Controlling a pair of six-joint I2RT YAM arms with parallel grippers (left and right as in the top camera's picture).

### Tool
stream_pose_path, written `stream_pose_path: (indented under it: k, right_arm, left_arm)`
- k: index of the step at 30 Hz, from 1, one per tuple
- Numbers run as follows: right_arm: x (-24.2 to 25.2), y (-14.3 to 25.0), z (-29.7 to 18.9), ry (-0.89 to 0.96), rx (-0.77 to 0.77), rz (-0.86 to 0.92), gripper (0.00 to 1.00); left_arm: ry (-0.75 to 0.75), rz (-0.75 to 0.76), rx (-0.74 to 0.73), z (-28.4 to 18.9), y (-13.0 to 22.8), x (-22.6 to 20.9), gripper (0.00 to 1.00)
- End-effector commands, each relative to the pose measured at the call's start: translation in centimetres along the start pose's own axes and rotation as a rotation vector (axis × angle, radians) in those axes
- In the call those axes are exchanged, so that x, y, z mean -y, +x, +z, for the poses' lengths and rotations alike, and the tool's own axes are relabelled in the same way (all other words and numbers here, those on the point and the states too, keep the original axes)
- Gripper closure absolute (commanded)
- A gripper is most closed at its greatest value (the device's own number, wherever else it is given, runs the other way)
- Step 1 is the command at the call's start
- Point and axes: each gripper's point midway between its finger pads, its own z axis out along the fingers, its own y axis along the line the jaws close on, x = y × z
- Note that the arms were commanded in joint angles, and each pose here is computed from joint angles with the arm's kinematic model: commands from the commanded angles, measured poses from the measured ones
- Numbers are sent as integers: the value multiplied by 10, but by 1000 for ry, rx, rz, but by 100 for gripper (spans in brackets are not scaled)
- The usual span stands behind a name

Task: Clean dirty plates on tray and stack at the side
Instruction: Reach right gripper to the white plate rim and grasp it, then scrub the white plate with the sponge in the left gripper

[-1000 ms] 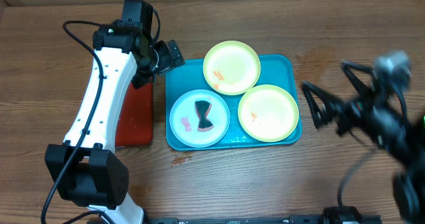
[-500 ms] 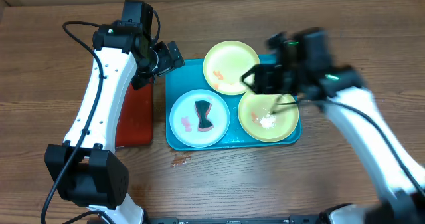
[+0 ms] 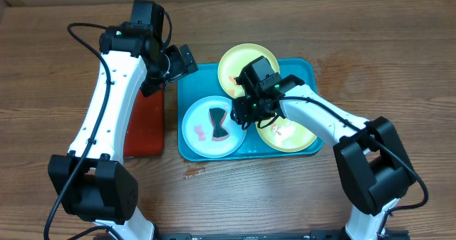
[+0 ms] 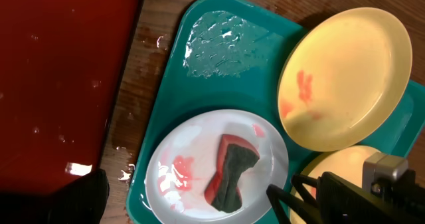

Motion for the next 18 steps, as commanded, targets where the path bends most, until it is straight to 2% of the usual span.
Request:
stream_pose_path:
  k: [1,7,11,13,14,16,18]
  right_arm:
    - [6,-11,0,68,37,-9,49]
    - [9,-8,3,82,28,-7,49]
    - [18,2,19,97,-24,22,49]
    - [20,6,26,97,-46,37,49]
    - [20,7,27,94,-49,37,50]
    - [20,7,27,91,-50,38,54]
    - [19,6,27,90,-47,41,60]
  left_arm:
    - [10,39,6,-5,1,5,0]
    - [6,86,-8,-2,7,7,0]
    - [0,100,-27,2,14,8,9]
    - [-8,111,-45,7,21,9,15]
    - [-12,116,-54,10,25,9,21]
    - [-23,129,-79,19,35,9,40]
    - [-28,143,-108,29,47,9,51]
